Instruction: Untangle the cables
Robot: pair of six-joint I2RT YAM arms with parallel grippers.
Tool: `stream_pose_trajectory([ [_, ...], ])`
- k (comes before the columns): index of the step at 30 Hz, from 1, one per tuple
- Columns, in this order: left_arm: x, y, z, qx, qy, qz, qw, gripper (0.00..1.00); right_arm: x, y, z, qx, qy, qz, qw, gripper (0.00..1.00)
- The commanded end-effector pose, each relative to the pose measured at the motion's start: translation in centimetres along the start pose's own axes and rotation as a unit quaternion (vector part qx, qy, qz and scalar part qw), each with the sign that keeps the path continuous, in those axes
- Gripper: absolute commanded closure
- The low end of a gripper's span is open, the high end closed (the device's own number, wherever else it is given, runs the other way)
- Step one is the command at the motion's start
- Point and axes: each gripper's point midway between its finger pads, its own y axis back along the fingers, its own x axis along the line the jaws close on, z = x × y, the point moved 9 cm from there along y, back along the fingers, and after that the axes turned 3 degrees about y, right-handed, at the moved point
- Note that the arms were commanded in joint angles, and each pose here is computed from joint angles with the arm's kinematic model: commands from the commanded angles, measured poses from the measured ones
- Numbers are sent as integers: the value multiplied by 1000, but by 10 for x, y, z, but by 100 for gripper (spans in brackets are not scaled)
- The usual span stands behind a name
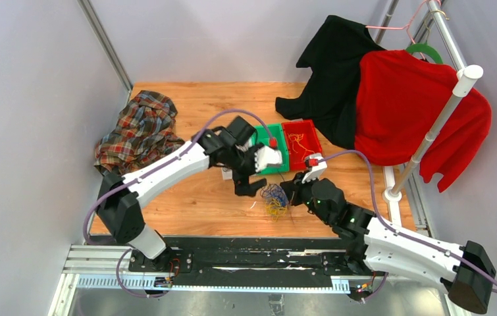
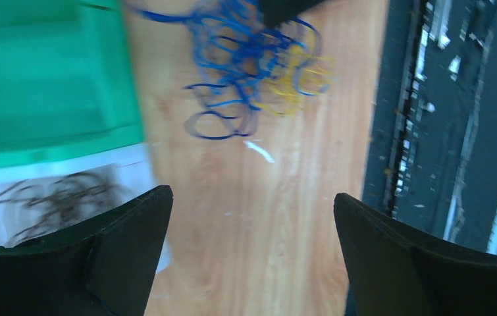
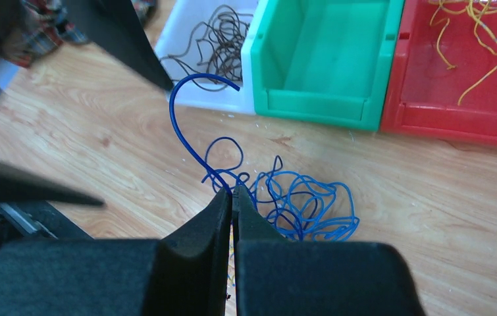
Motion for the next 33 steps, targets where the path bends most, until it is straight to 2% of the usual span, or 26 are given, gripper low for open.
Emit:
stream_pose_trajectory([
  [1,-17,-31,-4,0,-3,-56,998,4,1,8,19,-35,-45,15,998,99],
  [8,-1,-58,16,-42,14,-19,999,11,-9,17,8,-28,-66,13,997,99],
  [14,-1,-69,21,-59,39,-44,997,13,-14,22,6,-30,-75,6,997,99],
  [16,0,-74,21,-56,50,-51,996,17,-14,23,7,-32,-78,7,996,99],
  [22,-1,-80,17,-31,86,-64,994,39,-16,26,7,-35,-83,4,996,99],
  [25,0,-76,19,-29,105,-54,993,64,-17,28,7,-33,-81,4,996,99],
  [28,2,-59,30,-59,119,-45,990,93,-17,29,5,-24,-75,5,997,99],
  [29,4,-52,34,-71,123,-42,989,98,-18,29,4,-20,-75,5,997,99],
  [33,2,-26,45,-75,109,-40,990,99,-18,29,0,-6,-69,5,998,99],
])
